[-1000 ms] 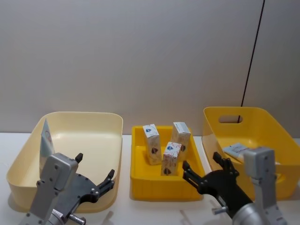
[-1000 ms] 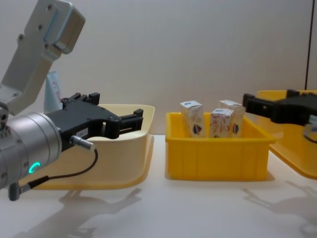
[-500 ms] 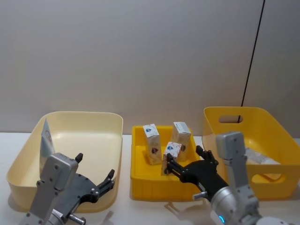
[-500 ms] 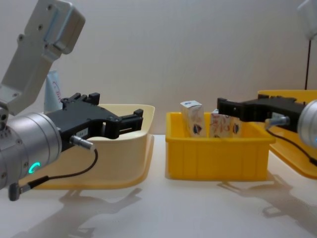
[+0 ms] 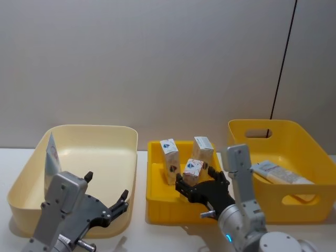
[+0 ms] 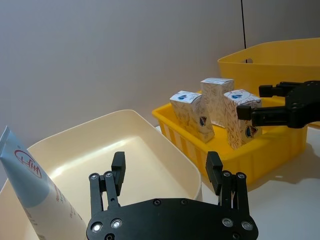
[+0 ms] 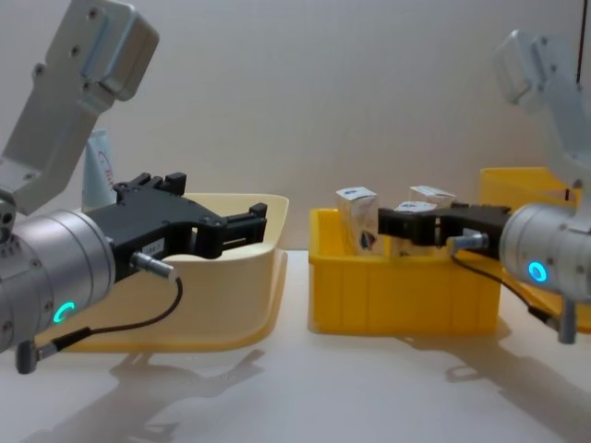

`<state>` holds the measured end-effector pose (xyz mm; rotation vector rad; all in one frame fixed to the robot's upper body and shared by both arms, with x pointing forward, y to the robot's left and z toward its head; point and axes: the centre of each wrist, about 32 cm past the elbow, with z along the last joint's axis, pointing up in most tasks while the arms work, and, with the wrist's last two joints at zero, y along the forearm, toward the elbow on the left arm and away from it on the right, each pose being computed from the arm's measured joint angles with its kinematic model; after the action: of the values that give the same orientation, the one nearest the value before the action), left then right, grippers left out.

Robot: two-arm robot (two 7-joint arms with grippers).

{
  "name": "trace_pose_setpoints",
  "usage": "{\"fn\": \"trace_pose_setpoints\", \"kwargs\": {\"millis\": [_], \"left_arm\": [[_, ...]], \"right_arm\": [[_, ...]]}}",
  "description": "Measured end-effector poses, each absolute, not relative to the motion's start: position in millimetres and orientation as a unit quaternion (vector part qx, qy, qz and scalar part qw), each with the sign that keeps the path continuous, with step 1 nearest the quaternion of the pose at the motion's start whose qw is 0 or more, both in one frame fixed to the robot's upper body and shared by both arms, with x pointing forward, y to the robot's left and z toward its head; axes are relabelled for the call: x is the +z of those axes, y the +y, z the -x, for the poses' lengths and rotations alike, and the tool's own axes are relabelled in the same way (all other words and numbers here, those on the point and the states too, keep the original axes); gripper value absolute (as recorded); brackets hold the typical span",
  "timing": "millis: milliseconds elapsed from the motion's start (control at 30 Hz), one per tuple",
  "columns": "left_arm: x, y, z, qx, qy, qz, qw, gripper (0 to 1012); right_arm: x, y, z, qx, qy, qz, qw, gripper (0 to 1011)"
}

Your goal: Bimanual collaborative sorting of washing and personal care products

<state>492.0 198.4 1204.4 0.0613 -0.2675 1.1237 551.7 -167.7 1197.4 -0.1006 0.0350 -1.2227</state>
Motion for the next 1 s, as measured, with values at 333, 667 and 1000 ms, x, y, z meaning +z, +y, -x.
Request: {"fn": "trace_pose_setpoints", "kwargs": {"millis": [333, 667, 1000], "left_arm": [[1204, 198, -492, 0.531, -0.126, -0.029, 0.837, 1003], [1204, 198, -492, 0.531, -0.126, -0.029, 0.837, 1003], [1204, 198, -492, 0.531, -0.126, -0.029, 0.837, 1003]], "right_arm": [[1190, -154, -562, -0.585, 0.032, 0.057, 0.808, 1001], [1186, -145, -567, -0.597, 0.038, 0.057, 0.799, 927], [1185, -140, -569, -0.603, 0.039, 0.055, 0.795, 676]]}}
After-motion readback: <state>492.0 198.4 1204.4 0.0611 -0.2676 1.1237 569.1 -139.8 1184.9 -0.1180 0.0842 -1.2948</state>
